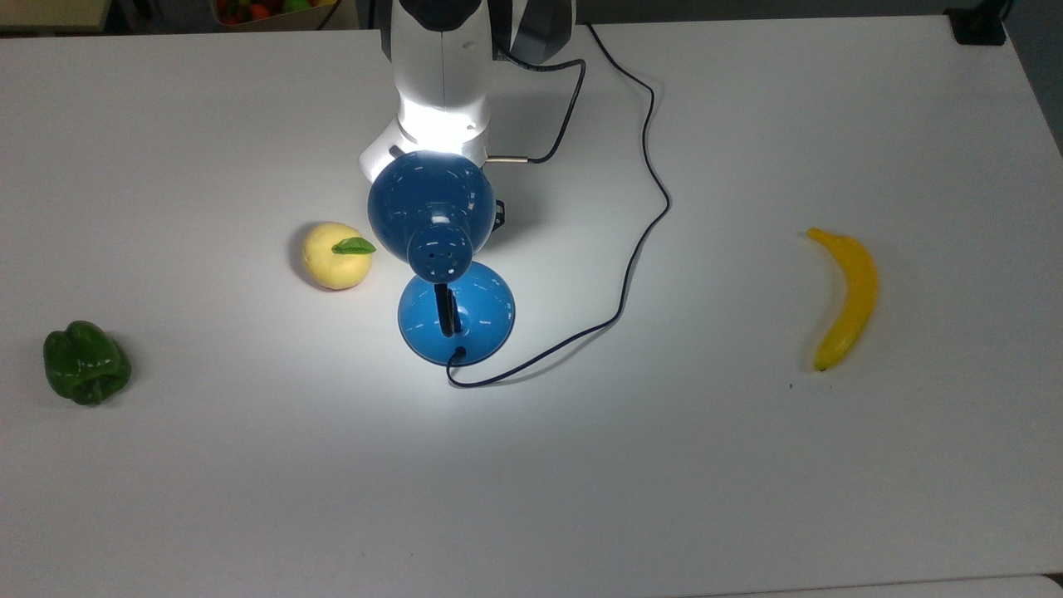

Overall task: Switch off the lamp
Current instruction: 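Press the switch on the lamp base down with the gripper fingers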

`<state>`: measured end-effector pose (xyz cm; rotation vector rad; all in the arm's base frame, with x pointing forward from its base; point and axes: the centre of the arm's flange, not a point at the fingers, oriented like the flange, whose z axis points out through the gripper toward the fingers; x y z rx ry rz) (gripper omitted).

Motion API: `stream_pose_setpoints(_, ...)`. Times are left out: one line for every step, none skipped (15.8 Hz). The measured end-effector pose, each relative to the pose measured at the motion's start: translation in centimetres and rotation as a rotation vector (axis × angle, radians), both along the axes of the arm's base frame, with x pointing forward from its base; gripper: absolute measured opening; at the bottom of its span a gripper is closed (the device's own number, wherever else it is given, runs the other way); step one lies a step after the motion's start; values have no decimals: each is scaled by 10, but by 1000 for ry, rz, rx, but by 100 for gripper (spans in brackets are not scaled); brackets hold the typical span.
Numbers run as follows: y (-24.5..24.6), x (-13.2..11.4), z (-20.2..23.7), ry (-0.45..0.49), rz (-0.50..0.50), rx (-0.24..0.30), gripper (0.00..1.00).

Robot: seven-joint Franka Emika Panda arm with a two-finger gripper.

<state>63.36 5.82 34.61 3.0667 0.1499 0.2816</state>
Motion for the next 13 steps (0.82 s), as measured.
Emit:
stream_pose_setpoints(0, 1, 0, -7, 0, 1, 1)
stream_pose_setpoints(0, 2, 0, -16, 1, 2, 1)
stream_pose_setpoints(0, 2, 1, -23, 2, 3, 1)
stream_pose_setpoints(0, 3, 1, -27, 2, 4, 1)
stream_pose_setpoints(0, 3, 1, -28, 2, 4, 1)
stream_pose_setpoints(0, 3, 0, -28, 2, 4, 1)
stream_pose_setpoints(0, 3, -1, -26, 2, 4, 1)
stream_pose_setpoints(0, 3, -2, -25, 2, 4, 1)
stream_pose_setpoints(0, 3, -3, -24, 2, 4, 1)
stream_pose_setpoints(0, 3, -3, -24, 2, 4, 1)
stream_pose_setpoints(0, 3, -4, -23, 2, 4, 1)
stream_pose_setpoints(0, 3, -4, -23, 2, 4, 1)
stream_pose_setpoints(0, 3, -5, -21, 2, 4, 1)
